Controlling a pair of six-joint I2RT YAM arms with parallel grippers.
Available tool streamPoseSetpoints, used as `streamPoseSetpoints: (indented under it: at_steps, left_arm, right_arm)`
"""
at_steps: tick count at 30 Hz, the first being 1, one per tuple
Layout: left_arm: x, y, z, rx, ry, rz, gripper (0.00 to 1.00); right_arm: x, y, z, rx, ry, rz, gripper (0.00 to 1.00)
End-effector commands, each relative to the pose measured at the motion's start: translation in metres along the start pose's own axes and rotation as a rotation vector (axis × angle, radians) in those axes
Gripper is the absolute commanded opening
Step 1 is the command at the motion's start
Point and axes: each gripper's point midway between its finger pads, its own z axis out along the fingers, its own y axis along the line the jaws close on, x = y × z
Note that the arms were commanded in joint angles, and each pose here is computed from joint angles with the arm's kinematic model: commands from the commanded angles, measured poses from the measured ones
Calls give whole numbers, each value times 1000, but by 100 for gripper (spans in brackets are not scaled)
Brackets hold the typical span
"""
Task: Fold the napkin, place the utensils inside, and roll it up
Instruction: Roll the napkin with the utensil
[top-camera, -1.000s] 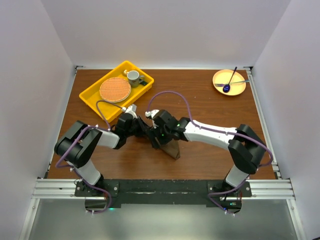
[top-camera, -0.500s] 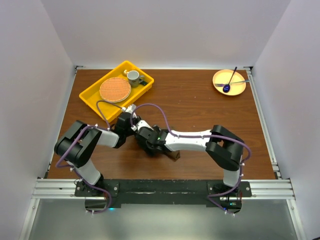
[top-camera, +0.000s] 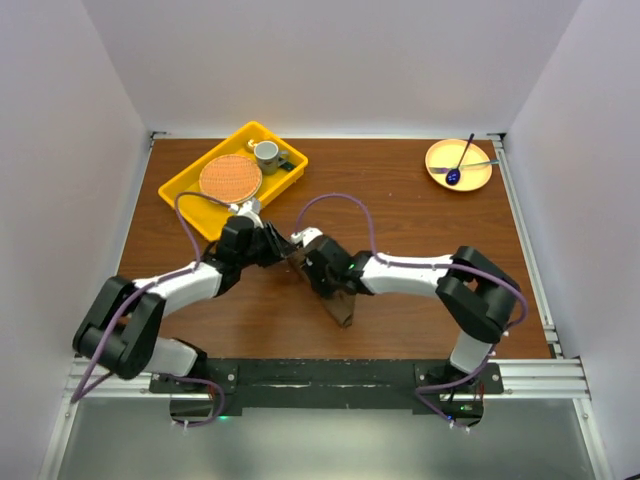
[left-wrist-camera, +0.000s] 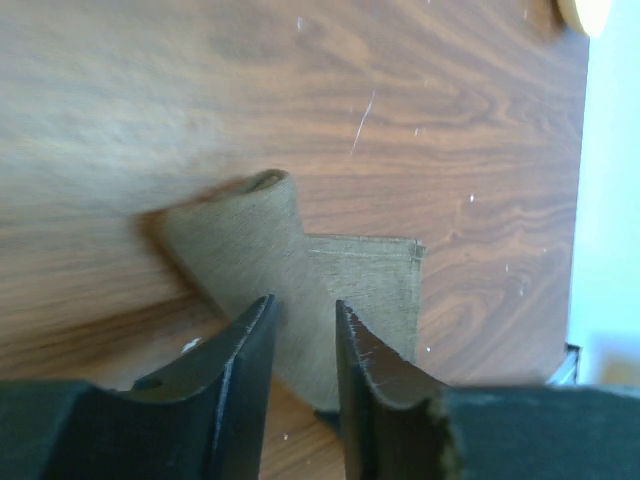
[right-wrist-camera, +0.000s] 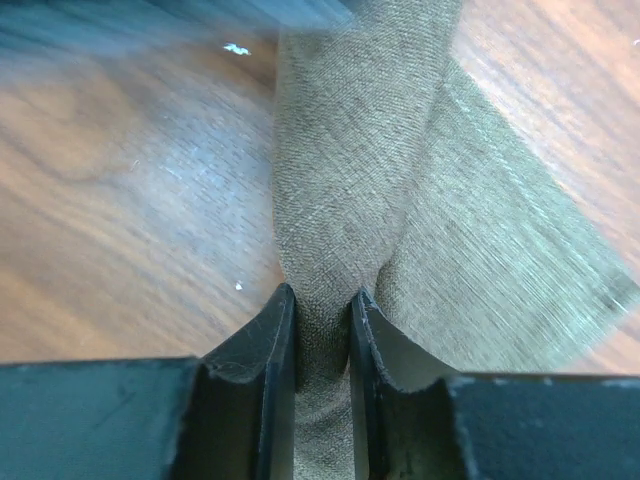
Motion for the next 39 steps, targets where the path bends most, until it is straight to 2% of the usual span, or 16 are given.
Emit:
streamPoseSetpoints:
  at_steps: [1, 2, 6, 9, 14, 16, 20, 27, 31, 32, 34, 36, 39]
  left_arm:
    - [-58, -30, -25, -17, -142, 100, 37]
    - [-62, -36, -28, -8, -150, 108, 37]
    - [-66, -52, -28, 36, -141, 116, 38]
    - [-53, -55, -19, 91, -97, 93, 38]
    - [-23, -71, -3, 223, -45, 82, 34]
    - [-7, -68, 10, 228, -3, 72, 31]
    - [2, -64, 26, 242, 3, 64, 27]
    - [34, 9, 47, -11, 67, 24, 16]
    - [55, 43, 50, -108, 111, 16, 10]
    - [60, 50, 52, -126, 125, 15, 9]
    - [65, 57, 51, -144, 139, 20, 6]
    - [68, 61, 50, -156, 147, 26, 5]
    - [70, 62, 49, -157, 154, 25, 4]
  right_arm:
    - [26, 5, -2, -331, 146, 158, 5]
    - [25, 11, -10, -466, 171, 216, 6]
    - [21, 12, -15, -731, 212, 457, 8]
    - [28, 8, -10, -820, 257, 574, 8]
    - [37, 0, 2, -795, 272, 637, 8]
    - [41, -3, 6, -766, 279, 638, 7]
    - [49, -9, 7, -713, 297, 623, 7]
    - [48, -29, 2, -568, 284, 503, 12]
    - [36, -37, -6, -448, 265, 389, 19]
    - [36, -45, -11, -378, 264, 356, 26]
    - [24, -42, -17, -323, 240, 291, 32]
    - [15, -47, -27, -175, 199, 200, 49]
    - [-5, -53, -40, 18, 124, 104, 66]
